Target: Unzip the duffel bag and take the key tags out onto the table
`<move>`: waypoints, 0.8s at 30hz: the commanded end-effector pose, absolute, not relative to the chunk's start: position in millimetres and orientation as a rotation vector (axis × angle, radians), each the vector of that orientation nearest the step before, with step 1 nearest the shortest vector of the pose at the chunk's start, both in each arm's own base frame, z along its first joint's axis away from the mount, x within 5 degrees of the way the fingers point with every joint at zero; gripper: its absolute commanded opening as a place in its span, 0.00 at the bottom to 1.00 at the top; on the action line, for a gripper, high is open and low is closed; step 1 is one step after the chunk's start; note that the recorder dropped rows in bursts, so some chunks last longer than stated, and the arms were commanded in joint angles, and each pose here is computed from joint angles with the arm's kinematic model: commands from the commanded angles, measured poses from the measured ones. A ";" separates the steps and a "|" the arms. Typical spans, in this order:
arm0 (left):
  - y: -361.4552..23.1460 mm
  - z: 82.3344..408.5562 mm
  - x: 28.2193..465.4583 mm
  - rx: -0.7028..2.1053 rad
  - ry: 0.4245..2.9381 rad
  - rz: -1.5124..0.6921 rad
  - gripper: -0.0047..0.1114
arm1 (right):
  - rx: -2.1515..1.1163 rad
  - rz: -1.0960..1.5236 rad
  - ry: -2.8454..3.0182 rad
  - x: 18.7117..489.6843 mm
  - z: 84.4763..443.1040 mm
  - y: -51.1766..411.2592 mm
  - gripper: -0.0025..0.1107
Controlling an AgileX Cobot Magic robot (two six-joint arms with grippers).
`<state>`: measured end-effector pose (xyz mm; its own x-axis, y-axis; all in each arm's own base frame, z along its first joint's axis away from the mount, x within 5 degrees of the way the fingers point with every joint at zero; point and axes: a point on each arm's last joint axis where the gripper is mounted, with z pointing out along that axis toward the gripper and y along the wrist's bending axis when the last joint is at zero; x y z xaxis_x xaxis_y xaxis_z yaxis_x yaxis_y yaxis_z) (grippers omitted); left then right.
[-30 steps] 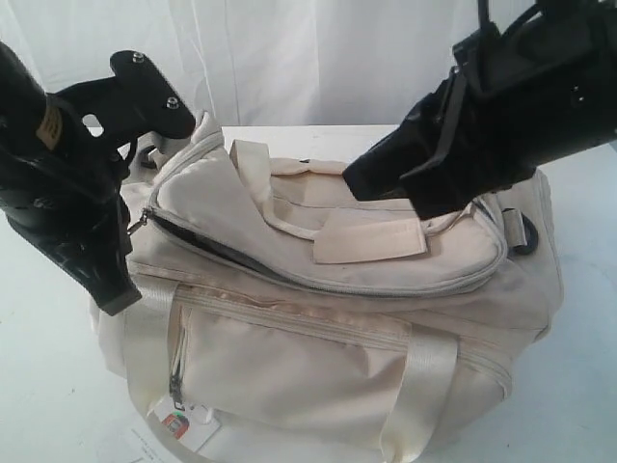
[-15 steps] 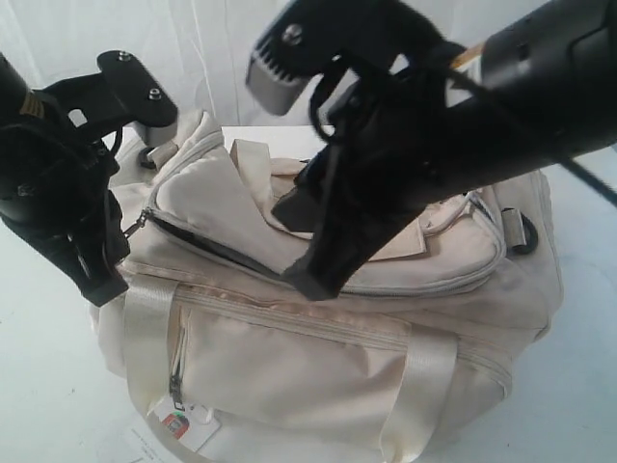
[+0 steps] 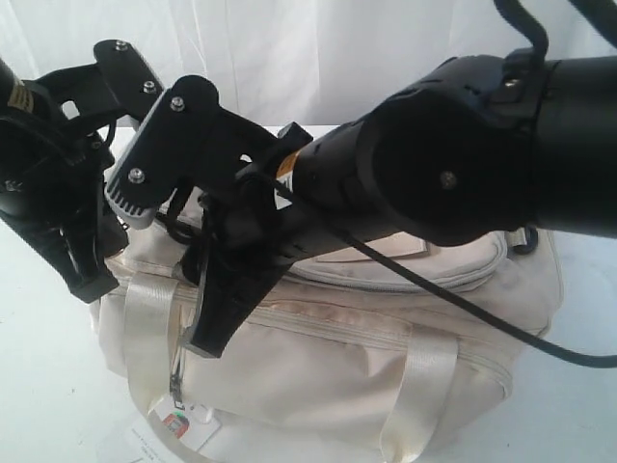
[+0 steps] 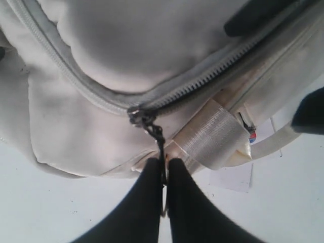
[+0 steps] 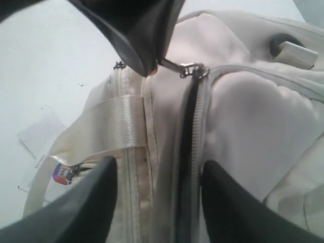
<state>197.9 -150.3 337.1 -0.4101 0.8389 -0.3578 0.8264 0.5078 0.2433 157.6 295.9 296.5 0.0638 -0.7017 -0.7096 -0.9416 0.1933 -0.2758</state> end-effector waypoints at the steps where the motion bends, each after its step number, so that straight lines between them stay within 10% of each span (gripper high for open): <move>1: -148.2 340.6 193.9 1.367 2.322 0.015 0.04 | -1.575 0.380 1.682 158.5 294.3 298.8 0.43; 13: -148.9 340.6 193.3 1.365 2.325 0.000 0.04 | -1.567 0.186 1.819 166.1 286.5 285.4 0.42; 24: -150.3 342.1 196.0 1.351 2.291 0.004 0.04 | -1.557 0.180 1.889 164.9 283.7 282.2 0.02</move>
